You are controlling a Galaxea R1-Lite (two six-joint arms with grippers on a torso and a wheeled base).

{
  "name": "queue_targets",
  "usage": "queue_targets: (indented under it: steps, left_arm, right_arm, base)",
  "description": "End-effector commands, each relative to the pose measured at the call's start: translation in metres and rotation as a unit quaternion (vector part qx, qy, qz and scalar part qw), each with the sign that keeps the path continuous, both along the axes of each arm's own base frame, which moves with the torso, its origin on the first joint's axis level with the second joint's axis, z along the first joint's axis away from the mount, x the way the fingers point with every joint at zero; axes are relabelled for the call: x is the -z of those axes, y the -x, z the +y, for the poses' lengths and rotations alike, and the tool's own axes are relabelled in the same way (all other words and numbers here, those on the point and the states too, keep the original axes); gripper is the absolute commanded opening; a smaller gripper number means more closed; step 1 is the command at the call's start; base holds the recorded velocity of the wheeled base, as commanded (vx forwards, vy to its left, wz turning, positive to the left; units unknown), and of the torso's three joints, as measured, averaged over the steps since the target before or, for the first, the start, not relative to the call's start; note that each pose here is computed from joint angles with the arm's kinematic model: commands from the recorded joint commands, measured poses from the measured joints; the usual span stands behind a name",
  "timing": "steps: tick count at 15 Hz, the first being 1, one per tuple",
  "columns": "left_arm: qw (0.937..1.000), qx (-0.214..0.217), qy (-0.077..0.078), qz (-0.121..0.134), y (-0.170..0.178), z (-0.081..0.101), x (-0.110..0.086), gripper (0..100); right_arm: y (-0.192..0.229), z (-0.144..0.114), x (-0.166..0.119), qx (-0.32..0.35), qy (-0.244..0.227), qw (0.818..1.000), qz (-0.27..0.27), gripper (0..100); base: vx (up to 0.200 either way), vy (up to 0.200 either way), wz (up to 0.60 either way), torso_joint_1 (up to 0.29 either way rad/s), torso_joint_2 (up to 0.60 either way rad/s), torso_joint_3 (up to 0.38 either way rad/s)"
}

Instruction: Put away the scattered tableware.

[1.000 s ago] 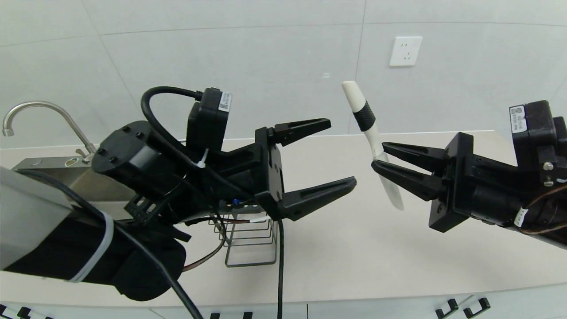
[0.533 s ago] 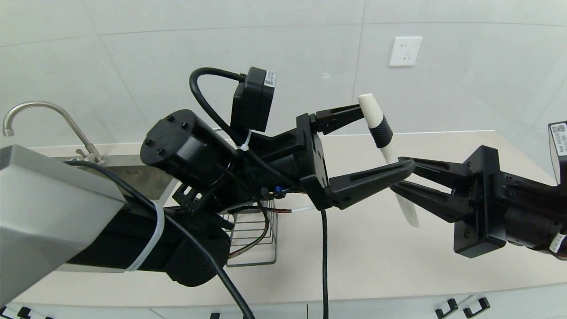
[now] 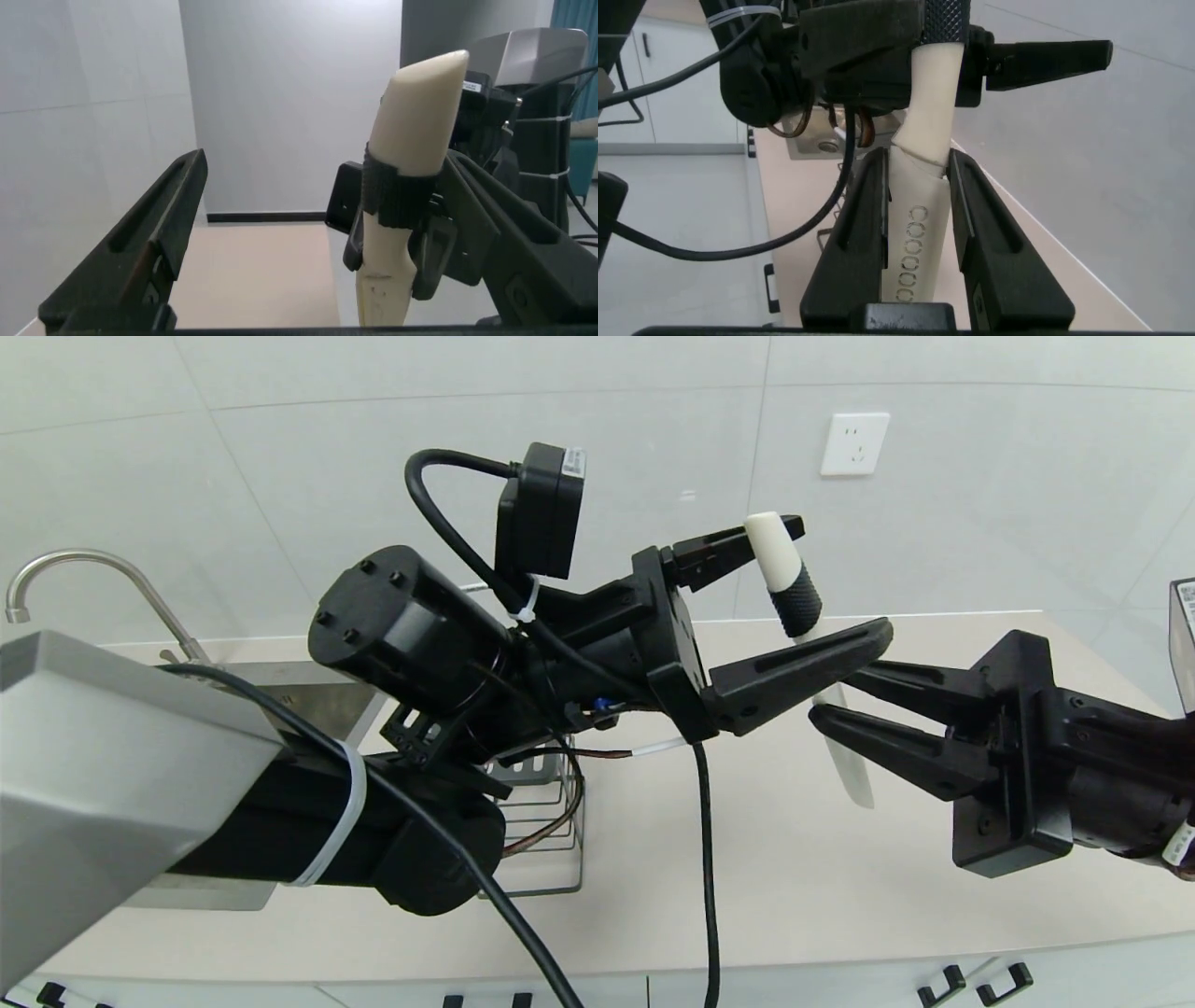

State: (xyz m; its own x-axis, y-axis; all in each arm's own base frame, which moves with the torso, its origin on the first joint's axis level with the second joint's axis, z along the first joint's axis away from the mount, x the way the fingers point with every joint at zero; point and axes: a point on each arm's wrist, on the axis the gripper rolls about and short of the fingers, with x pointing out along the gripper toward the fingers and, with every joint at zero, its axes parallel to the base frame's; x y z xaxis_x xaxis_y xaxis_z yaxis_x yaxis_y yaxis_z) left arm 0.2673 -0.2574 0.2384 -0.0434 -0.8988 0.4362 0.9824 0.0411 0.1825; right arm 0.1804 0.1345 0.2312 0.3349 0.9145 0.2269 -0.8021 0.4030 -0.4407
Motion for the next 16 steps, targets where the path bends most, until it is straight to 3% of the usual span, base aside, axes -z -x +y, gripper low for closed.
queue_targets:
  steps: [1, 5, 6, 13, 14, 16]
  left_arm:
    - [1.0, 0.0, 0.002, -0.003, 0.0011, 0.0008, -0.0024, 100]
    - [1.0, 0.0, 0.003, -0.004, 0.0013, 0.0011, -0.003, 100]
    - [1.0, 0.0, 0.003, -0.004, 0.0016, 0.0013, -0.0036, 0]
    - [0.9999, 0.0, 0.009, -0.011, 0.0051, 0.0044, -0.0096, 0]
    - [0.9999, 0.0, 0.009, -0.011, 0.0051, 0.0044, -0.0096, 0]
    - [0.9999, -0.007, 0.009, -0.009, 0.0031, 0.0058, -0.0087, 0]
  right_arm:
    - [-0.0013, 0.0009, 0.0002, 0.0, 0.0, 1.0, 0.0, 0]
    - [-0.0012, 0.0009, 0.0006, 0.0, 0.001, 1.0, 0.001, 0]
    - [-0.0012, 0.0009, 0.0006, 0.0, 0.001, 1.0, 0.001, 0]
    - [-0.0056, 0.0033, -0.0035, 0.002, -0.003, 1.0, -0.006, 0]
    - [-0.0074, 0.0045, -0.0009, 0.002, 0.0, 1.0, -0.001, 100]
    - [-0.0094, 0.0054, -0.0019, 0.01, -0.002, 1.0, -0.002, 100]
  base:
    - [0.0, 0.0, 0.0, 0.0, 0.0, 0.0]
    - [0.0, 0.0, 0.0, 0.0, 0.0, 0.0]
    - [0.0, 0.0, 0.0, 0.0, 0.0, 0.0]
    - [0.0, 0.0, 0.0, 0.0, 0.0, 0.0]
    - [0.0, 0.0, 0.0, 0.0, 0.0, 0.0]
    - [0.0, 0.0, 0.0, 0.0, 0.0, 0.0]
